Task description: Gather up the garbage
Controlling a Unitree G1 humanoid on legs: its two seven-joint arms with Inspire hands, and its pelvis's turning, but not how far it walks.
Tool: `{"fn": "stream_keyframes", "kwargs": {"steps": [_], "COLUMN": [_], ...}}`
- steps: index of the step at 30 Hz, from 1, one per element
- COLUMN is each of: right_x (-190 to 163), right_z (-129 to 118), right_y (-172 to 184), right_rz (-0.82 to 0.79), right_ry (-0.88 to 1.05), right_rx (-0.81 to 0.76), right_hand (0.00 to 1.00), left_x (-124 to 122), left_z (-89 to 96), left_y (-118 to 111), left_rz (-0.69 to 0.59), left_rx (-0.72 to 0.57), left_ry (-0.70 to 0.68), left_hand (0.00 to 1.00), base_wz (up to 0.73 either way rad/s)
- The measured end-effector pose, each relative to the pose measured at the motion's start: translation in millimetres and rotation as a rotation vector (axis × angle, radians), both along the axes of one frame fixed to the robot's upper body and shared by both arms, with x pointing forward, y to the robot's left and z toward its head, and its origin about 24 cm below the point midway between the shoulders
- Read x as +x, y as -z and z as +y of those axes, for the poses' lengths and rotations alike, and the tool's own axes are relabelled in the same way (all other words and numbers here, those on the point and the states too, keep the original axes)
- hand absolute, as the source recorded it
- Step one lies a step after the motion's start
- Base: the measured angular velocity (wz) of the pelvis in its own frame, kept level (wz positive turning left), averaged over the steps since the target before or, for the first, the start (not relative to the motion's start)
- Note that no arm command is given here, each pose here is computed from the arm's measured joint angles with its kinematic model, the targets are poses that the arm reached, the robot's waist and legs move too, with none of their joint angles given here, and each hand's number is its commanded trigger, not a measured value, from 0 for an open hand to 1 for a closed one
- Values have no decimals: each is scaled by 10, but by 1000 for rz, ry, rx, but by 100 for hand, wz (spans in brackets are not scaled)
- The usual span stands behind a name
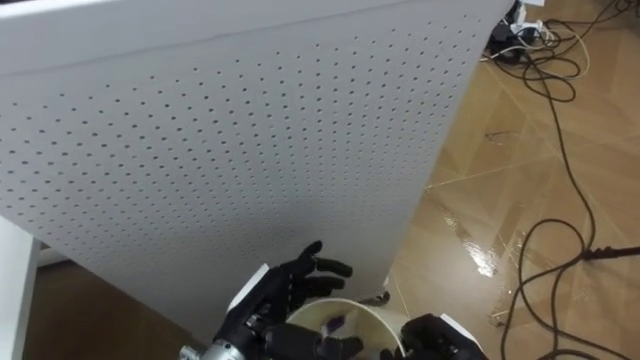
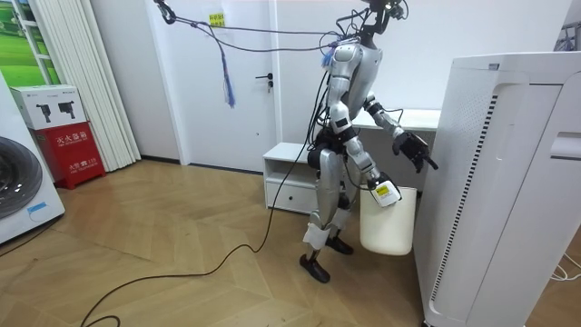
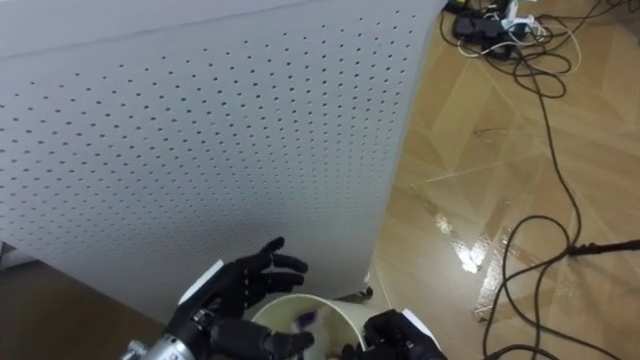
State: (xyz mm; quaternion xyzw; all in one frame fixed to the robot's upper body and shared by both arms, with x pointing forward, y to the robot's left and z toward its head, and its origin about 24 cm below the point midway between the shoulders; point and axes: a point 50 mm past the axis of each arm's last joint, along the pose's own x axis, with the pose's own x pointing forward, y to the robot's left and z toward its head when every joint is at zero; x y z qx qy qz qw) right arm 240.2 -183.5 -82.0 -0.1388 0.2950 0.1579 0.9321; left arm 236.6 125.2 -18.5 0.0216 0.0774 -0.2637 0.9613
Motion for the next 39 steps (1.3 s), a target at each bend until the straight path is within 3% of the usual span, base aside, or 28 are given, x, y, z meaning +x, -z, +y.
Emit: {"fn": "stream_keyframes", "kwargs": {"steps": [17,25,30,34,36,39], "right_x": [72,-25,-213,-489,-719,-937], "right_z": [-10,-106,-234,-409,-489,-592], "right_y": [-35,24,97,183,245,287], "right_rz": [-9,8,26,44,67,87], "right_ry": [7,96,200,337,401,485], "right_rx": [1,19,47,55,43,42], "right_hand": [100,100,100,100,100,100], "left_x": [-53,-40,-282,-678,-1001,-1289], "left_z": [-5,250,528,809,934,991], "left_y": [80,92,308,615,810,929], "left_rz": [58,57,148,309,425,510], "left_rx": [9,6,12,9,13,29], "left_ry": [72,-120,-301,-487,-600,-685], "left_hand": [0,0,0,0,0,0], "base_wz": [0,4,-1,-1,0,4]}}
